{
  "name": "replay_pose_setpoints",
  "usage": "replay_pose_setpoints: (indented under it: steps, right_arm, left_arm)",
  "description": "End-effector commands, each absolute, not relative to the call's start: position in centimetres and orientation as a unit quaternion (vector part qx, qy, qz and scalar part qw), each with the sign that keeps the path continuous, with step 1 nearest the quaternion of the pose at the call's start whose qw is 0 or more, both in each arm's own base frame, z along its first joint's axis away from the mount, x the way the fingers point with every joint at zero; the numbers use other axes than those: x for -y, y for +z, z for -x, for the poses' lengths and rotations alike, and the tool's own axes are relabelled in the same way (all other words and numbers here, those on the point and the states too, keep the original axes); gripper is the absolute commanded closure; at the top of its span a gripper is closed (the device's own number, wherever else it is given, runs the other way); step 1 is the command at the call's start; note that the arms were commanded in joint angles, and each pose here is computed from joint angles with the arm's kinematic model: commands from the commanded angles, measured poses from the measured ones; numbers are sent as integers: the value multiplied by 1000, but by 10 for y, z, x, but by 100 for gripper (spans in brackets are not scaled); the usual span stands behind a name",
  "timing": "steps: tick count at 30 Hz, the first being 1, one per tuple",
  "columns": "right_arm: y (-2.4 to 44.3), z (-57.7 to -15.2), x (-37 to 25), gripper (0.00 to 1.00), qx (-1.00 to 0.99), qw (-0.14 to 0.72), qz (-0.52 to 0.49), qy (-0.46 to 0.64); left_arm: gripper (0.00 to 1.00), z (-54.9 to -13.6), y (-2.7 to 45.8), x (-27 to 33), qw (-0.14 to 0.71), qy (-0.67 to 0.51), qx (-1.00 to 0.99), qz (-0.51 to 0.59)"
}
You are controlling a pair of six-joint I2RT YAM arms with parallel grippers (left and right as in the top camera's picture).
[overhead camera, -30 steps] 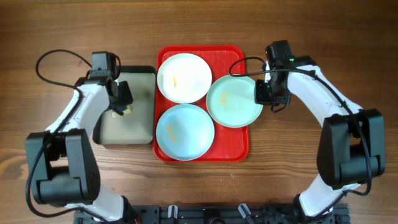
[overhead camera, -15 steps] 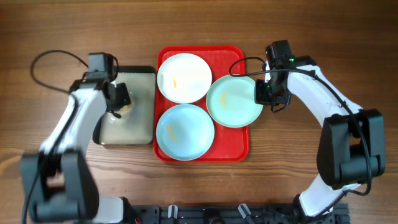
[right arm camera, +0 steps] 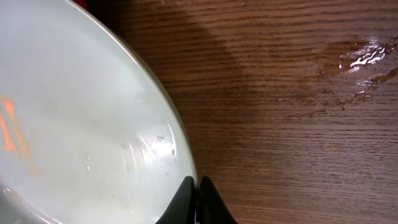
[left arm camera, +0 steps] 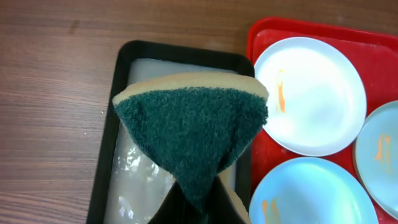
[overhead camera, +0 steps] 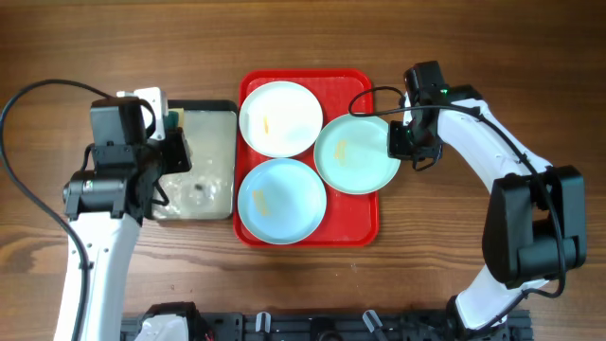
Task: Clean dirty plates on tray and stack at the side
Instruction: 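Carry the sponge with the left gripper over the right-held blue plate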
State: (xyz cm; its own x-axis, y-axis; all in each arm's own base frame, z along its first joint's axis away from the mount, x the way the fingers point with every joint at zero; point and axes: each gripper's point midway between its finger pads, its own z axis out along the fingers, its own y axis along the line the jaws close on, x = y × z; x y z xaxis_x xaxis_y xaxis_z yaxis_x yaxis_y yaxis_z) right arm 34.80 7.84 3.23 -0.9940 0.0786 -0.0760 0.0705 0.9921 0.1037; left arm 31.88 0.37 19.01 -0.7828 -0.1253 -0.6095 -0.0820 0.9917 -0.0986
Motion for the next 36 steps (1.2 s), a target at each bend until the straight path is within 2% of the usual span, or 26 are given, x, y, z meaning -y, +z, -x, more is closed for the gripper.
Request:
replay_pose_setpoints:
  steps: [1,3,6,9,13,22,28,36]
  right_arm:
    - [25,-345,-78,96,-998,30,-37,45]
    - [25,-345,-78,96,-998,30,-37,45]
    - [25,-347,-78,96,-998,34,-37,46]
    - [25,-349,-79,96,-997,37,-37,49]
    - [25,-349,-79,96,-997,37,-36,49]
    - [25,-348,-82,96,-998,37,-33,49]
    - [26,-347,-87,96,-997,33,-31,65]
    - [26,-348,-88,96,-997,35,-31,66]
  left_arm:
    - [96,-330,176,-3,316,-30,-947,42]
    - [96,-332,163,-6,296,-20,-954,47]
    - [96,-327,151,17,263,-83,-959,68]
    - [96,-338,159,27,290,-93,-951,50]
    - [96,-344,161,29,303,-80,-950,19]
    - [96,-346,122,22,249,-51,-966,35]
    - [96,-357,128,40,269,-101,-958,19]
    - [96,-378,151,29,315,-73,-946,32]
